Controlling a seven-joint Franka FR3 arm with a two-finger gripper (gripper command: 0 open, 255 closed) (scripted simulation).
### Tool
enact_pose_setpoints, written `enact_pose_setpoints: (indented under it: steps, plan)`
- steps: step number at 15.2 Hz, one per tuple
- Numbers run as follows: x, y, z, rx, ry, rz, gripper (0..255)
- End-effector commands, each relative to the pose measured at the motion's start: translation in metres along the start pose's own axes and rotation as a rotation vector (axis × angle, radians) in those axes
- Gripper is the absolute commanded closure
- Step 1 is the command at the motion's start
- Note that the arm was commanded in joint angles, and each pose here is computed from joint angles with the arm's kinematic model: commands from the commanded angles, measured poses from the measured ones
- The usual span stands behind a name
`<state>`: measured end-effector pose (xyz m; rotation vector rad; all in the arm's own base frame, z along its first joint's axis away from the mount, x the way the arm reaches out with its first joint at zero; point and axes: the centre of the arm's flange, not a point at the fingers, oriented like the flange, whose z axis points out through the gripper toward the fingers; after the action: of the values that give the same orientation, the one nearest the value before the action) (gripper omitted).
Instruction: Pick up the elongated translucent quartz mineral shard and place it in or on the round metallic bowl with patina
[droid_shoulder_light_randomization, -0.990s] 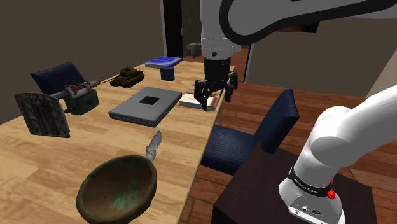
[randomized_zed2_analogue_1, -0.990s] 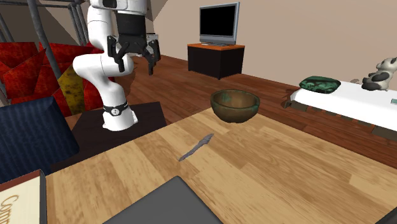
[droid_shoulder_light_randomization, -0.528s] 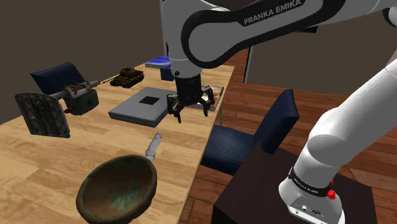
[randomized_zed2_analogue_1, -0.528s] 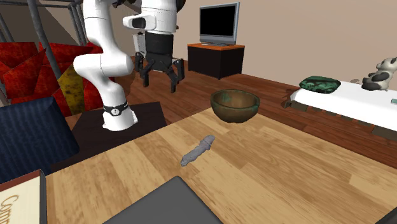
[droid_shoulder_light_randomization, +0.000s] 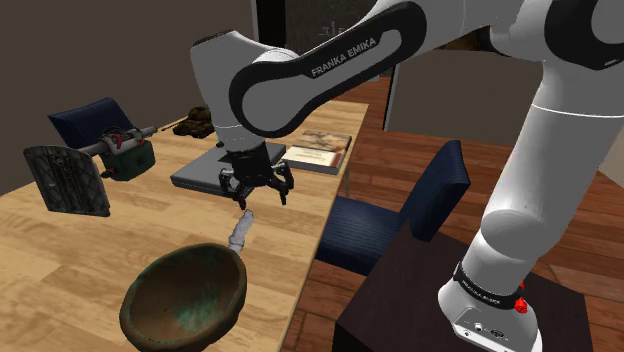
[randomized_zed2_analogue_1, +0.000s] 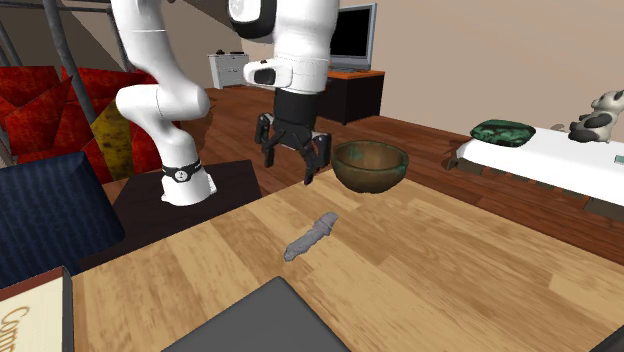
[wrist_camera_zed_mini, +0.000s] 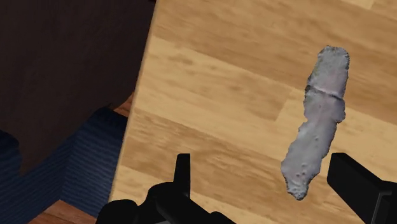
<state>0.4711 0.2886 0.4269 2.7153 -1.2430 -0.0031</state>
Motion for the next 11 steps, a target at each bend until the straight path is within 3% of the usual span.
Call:
enact_pose_setpoints:
  steps: [1,4,11]
  plan:
    - [0.006,-0.026,0.013,-0.01,0.003,0.072,0]
    - [0.016,-0.063,0.029,-0.025,0.006,0.167,0]
    - [0.017,-0.065,0.063,-0.027,0.006,0.176,0]
